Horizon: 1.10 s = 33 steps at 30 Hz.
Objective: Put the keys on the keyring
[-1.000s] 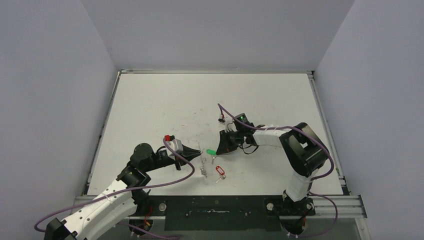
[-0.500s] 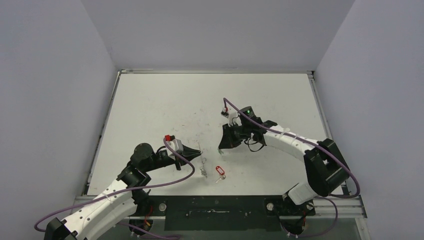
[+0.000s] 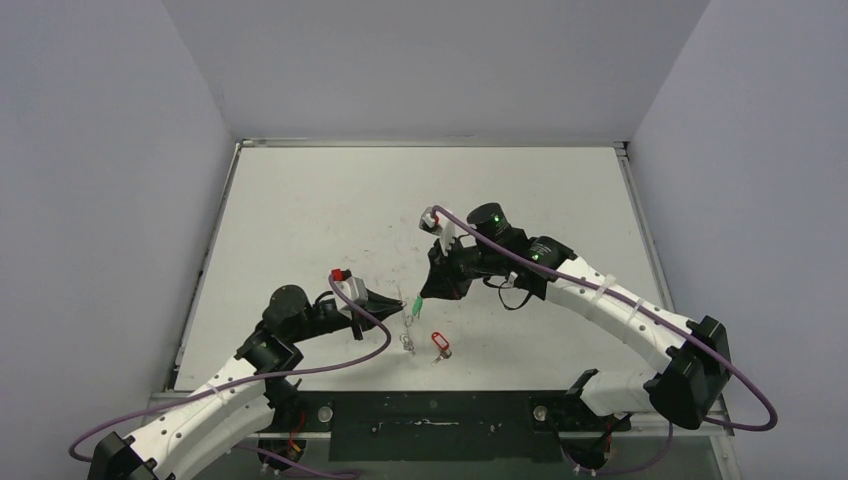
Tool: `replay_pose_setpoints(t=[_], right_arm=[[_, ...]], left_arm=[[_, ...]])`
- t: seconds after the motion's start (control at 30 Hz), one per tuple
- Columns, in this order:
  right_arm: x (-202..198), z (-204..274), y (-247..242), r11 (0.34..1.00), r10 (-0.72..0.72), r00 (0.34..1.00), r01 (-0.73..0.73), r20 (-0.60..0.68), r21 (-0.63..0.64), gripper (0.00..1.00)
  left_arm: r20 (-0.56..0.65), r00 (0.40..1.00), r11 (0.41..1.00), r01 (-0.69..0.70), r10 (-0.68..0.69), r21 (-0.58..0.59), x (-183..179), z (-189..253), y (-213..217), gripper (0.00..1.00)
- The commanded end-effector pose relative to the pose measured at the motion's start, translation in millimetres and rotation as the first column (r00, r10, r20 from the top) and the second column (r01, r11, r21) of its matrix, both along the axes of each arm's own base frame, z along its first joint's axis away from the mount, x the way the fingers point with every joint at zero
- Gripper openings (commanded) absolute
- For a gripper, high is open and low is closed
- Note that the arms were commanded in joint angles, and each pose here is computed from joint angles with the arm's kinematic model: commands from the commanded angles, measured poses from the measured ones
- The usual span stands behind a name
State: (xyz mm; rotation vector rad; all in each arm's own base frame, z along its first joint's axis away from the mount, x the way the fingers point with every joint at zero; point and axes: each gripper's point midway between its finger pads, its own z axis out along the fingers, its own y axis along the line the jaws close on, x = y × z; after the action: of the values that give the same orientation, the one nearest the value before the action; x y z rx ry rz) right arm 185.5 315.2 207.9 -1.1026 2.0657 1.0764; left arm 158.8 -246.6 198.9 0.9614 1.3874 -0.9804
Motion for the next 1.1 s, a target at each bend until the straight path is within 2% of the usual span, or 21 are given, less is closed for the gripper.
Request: replay_pose_setpoints(t=[0.0, 1.07], right_arm=[[-8, 18, -4, 0.999, 0.051, 0.996, -0.051, 0.071, 0.003, 0.0], [-24, 35, 38, 0.987, 0.137, 0.984, -0.146, 0.114, 0.073, 0.0]], left_arm=[[0.085, 0.996, 0.997, 0.01, -0.003, -0.078, 1, 34, -4, 0.0], [0.072, 0.997, 0.997, 0.015, -0.01, -0.07, 3, 28, -6, 0.0]])
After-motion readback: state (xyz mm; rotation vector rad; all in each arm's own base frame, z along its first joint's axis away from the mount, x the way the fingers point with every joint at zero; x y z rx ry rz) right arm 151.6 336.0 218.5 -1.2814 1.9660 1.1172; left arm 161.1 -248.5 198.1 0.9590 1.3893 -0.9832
